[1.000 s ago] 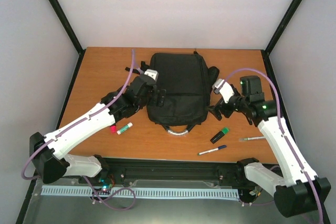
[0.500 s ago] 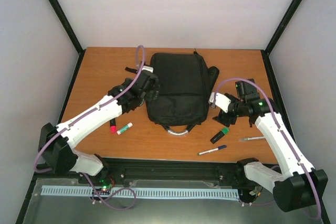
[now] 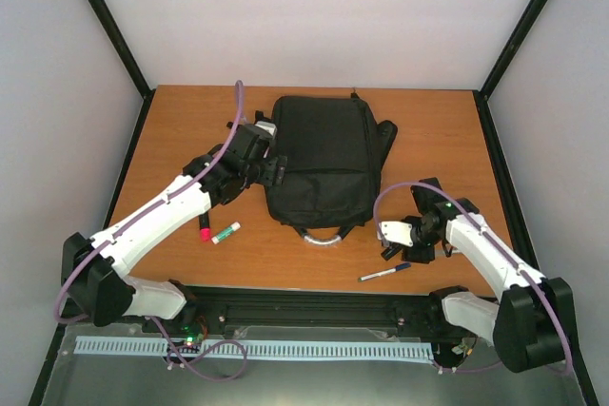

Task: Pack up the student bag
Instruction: Pick up the stationery from the center of the board, then place the stationery in the student bag.

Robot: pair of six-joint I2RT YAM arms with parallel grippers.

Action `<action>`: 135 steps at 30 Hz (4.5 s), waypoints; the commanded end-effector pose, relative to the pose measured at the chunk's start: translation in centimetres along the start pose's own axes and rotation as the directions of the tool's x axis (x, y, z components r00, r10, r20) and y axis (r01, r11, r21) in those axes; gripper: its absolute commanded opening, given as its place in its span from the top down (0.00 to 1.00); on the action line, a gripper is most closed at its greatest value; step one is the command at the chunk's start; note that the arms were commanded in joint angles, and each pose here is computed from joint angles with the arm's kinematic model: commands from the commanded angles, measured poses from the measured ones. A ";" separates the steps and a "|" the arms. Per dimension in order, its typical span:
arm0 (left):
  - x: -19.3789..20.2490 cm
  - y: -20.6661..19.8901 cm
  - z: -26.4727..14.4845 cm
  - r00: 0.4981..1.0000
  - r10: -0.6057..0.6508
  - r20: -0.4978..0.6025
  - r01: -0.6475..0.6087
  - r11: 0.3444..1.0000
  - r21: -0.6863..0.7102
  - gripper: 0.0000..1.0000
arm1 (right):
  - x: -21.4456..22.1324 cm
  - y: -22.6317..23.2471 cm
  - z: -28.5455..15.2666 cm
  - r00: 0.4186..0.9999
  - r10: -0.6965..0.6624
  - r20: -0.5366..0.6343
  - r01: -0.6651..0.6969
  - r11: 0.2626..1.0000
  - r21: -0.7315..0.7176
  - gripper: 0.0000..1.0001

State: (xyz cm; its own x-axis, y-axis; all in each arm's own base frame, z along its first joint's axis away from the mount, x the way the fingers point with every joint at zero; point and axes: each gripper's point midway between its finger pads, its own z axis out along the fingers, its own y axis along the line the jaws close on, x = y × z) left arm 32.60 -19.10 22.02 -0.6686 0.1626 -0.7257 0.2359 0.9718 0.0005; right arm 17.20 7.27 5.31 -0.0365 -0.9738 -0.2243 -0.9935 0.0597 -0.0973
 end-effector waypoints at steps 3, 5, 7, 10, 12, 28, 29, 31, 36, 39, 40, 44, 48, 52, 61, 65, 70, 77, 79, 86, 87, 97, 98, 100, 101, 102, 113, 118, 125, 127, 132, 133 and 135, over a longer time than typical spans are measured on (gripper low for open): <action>-1.1 -0.3 -1.3 1.000 -0.003 0.030 0.002 0.999 0.034 0.11 | 0.5 -3.2 1.0 0.997 -0.034 -0.062 0.039 0.996 0.082 0.43; -1.0 -0.4 -1.2 1.000 -0.004 0.026 0.003 0.999 0.040 0.11 | 0.6 -3.6 1.3 0.997 -0.032 -0.067 0.038 0.995 0.089 0.44; -1.0 -0.3 -1.3 1.000 -0.003 0.027 0.002 0.999 0.038 0.11 | 0.6 -3.9 1.5 0.997 -0.028 -0.069 0.035 0.995 0.090 0.45; -1.0 -0.2 -1.4 1.000 -0.003 0.031 0.002 0.999 0.035 0.11 | 0.8 -4.0 2.0 0.996 -0.031 -0.081 0.037 0.997 0.070 0.45; -1.1 -0.2 -1.5 0.999 -0.004 0.036 0.002 0.999 0.033 0.11 | 1.0 -4.0 2.3 0.995 -0.032 -0.095 0.038 0.998 0.059 0.46; -1.0 -0.1 -1.3 1.000 0.002 0.030 -0.003 1.000 0.026 0.11 | 1.5 -3.3 3.2 0.991 0.042 -0.123 -0.044 0.999 -0.013 0.73; -1.0 -0.1 -1.3 1.000 0.003 0.028 -0.003 1.000 0.026 0.11 | 1.5 -3.2 3.1 0.991 0.046 -0.122 -0.048 0.999 -0.011 0.75; -0.9 -0.2 -1.2 1.000 0.000 0.026 -0.001 1.000 0.029 0.10 | 1.4 -2.9 3.0 0.992 0.055 -0.115 -0.056 0.998 -0.004 0.78; -0.7 -0.3 -1.0 1.000 -0.002 0.017 0.001 0.999 0.034 0.11 | 1.2 -1.9 3.7 0.993 0.060 -0.106 -0.060 0.998 -0.002 0.66; -0.5 -0.4 -0.6 1.000 -0.004 0.002 0.004 1.000 0.030 0.11 | 1.8 -1.8 4.2 0.987 0.089 -0.132 -0.089 0.996 0.003 0.67; -0.3 -0.3 -0.4 1.000 -0.006 -0.006 0.006 1.000 0.025 0.10 | 1.9 -1.9 4.2 0.985 0.103 -0.138 -0.104 0.995 0.006 0.67; 0.2 0.5 0.7 0.998 -0.042 -0.043 0.042 0.999 -0.011 0.09 | 1.8 -2.3 4.1 0.981 0.134 -0.137 -0.133 0.991 0.015 0.72; 1.5 2.0 3.0 0.977 -0.161 -0.137 0.158 0.987 -0.038 0.05 | 0.5 -2.5 2.9 0.981 0.171 -0.088 -0.172 0.985 -0.002 0.84; 3.5 2.2 5.3 0.923 -0.292 -0.250 0.291 0.956 -0.045 0.05 | -1.4 -2.9 -0.4 0.976 0.218 0.003 -0.218 0.976 0.022 0.86; 7.0 0.1 8.9 0.849 -0.421 -0.320 0.448 0.894 0.010 0.08 | -6.4 -5.8 -8.2 0.860 0.429 0.278 -0.466 0.881 0.083 0.93; 8.1 -2.3 10.5 0.827 -0.450 -0.336 0.513 0.849 0.124 0.13 | -7.5 -7.0 -9.0 0.809 0.510 0.293 -0.545 0.837 0.047 0.97; 7.8 -7.3 9.8 0.867 -0.375 -0.327 0.473 0.827 0.304 0.25 | -8.2 -8.5 -8.4 0.767 0.588 0.256 -0.610 0.792 0.010 0.97; 8.4 -12.2 9.4 0.900 -0.299 -0.318 0.412 0.824 0.389 0.42 | -8.7 -10.7 -5.7 0.752 0.646 0.130 -0.655 0.755 0.032 0.97; 8.7 -13.2 9.3 0.903 -0.289 -0.319 0.405 0.821 0.402 0.45 | -8.6 -11.7 -5.1 0.742 0.663 0.102 -0.669 0.741 0.055 0.97; 9.6 -14.7 8.8 0.908 -0.283 -0.309 0.397 0.819 0.415 0.50 | -7.2 -13.7 -2.8 0.717 0.696 -0.041 -0.688 0.715 0.123 0.97; 9.7 -14.7 8.8 0.907 -0.286 -0.310 0.400 0.817 0.416 0.50 | -7.0 -13.7 -2.4 0.714 0.698 -0.061 -0.688 0.715 0.122 0.97; 9.8 -14.6 8.4 0.908 -0.297 -0.297 0.405 0.806 0.432 0.50 | -8.8 -17.8 -0.1 0.701 0.708 -0.081 -0.694 0.704 0.151 0.97; 9.8 -14.6 8.4 0.908 -0.296 -0.297 0.404 0.806 0.433 0.50 | -9.2 -18.5 0.2 0.700 0.710 -0.079 -0.694 0.702 0.158 0.97; 9.8 -14.6 8.4 0.908 -0.296 -0.297 0.404 0.806 0.433 0.50 | -9.9 -19.9 0.5 0.700 0.710 -0.071 -0.694 0.700 0.169 0.97; 9.9 -14.6 8.4 0.908 -0.295 -0.296 0.403 0.807 0.432 0.51 | -10.5 -20.5 0.6 0.700 0.711 -0.059 -0.695 0.698 0.171 0.97; 9.9 -14.5 8.5 0.908 -0.295 -0.296 0.403 0.807 0.431 0.50 | -11.0 -21.1 0.7 0.698 0.714 -0.048 -0.699 0.695 0.169 0.97; 10.4 -13.8 8.1 0.911 -0.296 -0.286 0.396 0.818 0.418 0.51 | -15.5 -20.4 -0.7 0.707 0.696 0.124 -0.699 0.715 -0.025 0.56; 10.4 -13.7 7.7 0.914 -0.289 -0.284 0.390 0.818 0.423 0.51 | -14.0 -18.7 -3.2 0.720 0.676 0.159 -0.688 0.725 0.034 0.42; 10.7 -13.4 7.6 0.916 -0.284 -0.284 0.385 0.822 0.419 0.52 | -12.6 -16.6 -2.5 0.756 0.634 0.161 -0.648 0.760 0.048 0.64; 10.7 -13.4 7.6 0.916 -0.284 -0.283 0.385 0.823 0.419 0.53 | -12.7 -16.0 -1.7 0.763 0.628 0.154 -0.638 0.770 0.024 0.78; 10.6 -13.4 7.5 0.917 -0.285 -0.277 0.383 0.822 0.421 0.54 | -12.4 -15.7 0.4 0.760 0.640 0.115 -0.644 0.765 -0.005 0.94; 10.5 -13.4 7.5 0.918 -0.285 -0.275 0.382 0.823 0.421 0.54 | -12.3 -15.9 0.6 0.759 0.641 0.117 -0.645 0.764 0.004 0.95; 10.5 -13.4 7.5 0.918 -0.285 -0.276 0.382 0.823 0.421 0.55 | -12.3 -16.7 0.9 0.760 0.637 0.126 -0.645 0.764 0.025 0.95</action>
State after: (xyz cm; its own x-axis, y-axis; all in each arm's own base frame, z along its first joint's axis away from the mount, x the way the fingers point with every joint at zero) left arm 27.56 -31.23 7.64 -0.8965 -0.0776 -0.4363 0.2028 0.8036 -0.5596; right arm 32.89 18.02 9.21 -0.6619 -0.6773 -0.3212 -0.7305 0.6789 0.0740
